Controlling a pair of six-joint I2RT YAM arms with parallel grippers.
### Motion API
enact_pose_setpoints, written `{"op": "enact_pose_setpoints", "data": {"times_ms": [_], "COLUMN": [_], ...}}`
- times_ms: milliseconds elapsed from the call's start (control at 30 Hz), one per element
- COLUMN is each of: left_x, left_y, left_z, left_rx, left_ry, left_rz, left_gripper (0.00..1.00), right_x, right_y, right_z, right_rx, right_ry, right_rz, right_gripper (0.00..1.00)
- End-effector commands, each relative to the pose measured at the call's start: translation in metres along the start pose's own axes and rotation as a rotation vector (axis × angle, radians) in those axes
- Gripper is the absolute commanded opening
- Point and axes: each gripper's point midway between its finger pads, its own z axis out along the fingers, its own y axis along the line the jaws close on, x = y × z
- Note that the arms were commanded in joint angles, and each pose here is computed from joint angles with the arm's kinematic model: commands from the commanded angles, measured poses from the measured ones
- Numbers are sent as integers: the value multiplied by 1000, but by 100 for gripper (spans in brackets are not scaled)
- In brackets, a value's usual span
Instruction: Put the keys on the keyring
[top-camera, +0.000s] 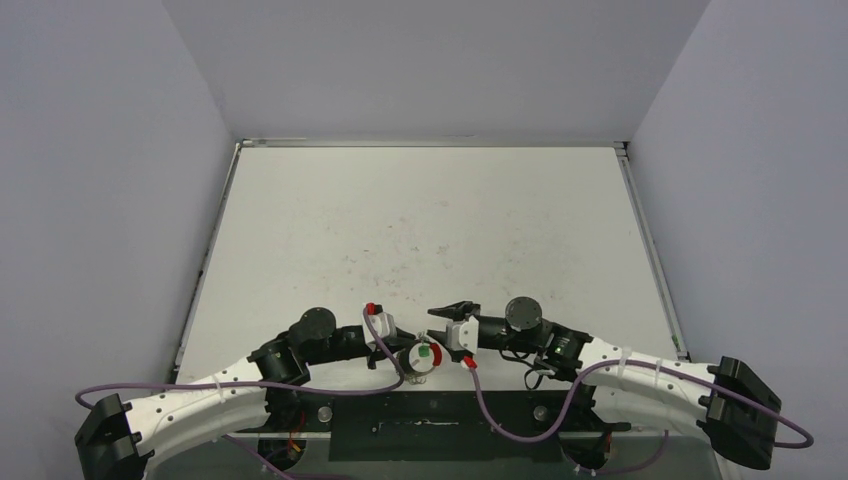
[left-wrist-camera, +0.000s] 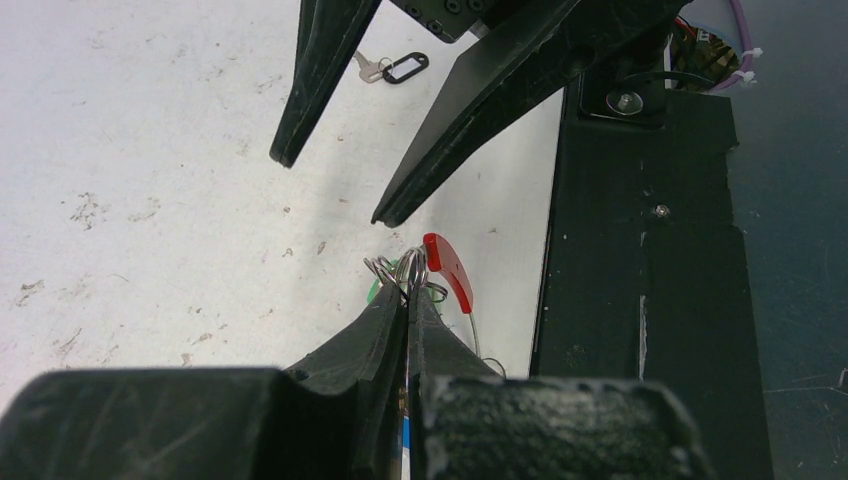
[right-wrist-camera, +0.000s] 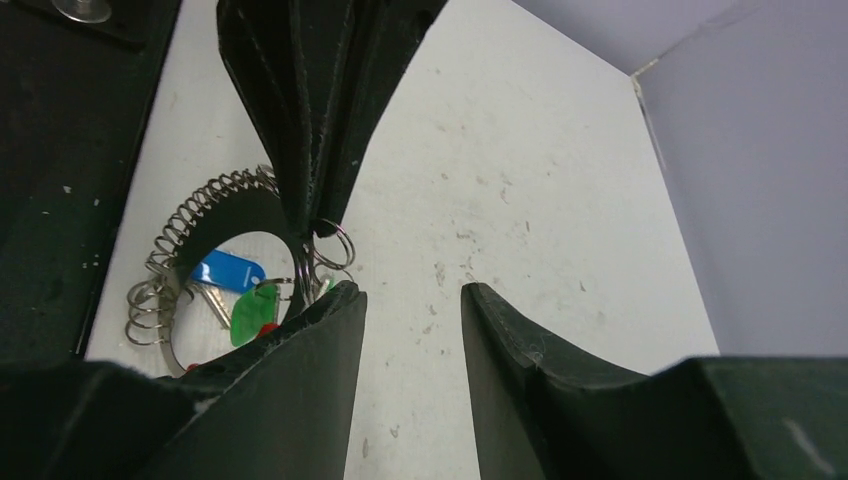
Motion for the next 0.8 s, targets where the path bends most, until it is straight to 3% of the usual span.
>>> {"op": "enact_pose_setpoints", "data": {"times_ms": [0,233,767], "left_x": [-31,-30,-32], "left_y": [-4,-5,-6], "left_z": [1,1,1], "left_rx": [28,35,40], "left_ry": [-82,-81,-80], "left_rz": [27,26,27], "left_gripper": [0,0,0], "right_x": [-40,-43,-28], "right_y": [8,16,23], "right_z": [10,19,20], "right_rx": [-157,-265,-390], "right_ry": [-171,-189,-137], "right_rz": [34,62,103], "right_gripper": [40,30,25]}}
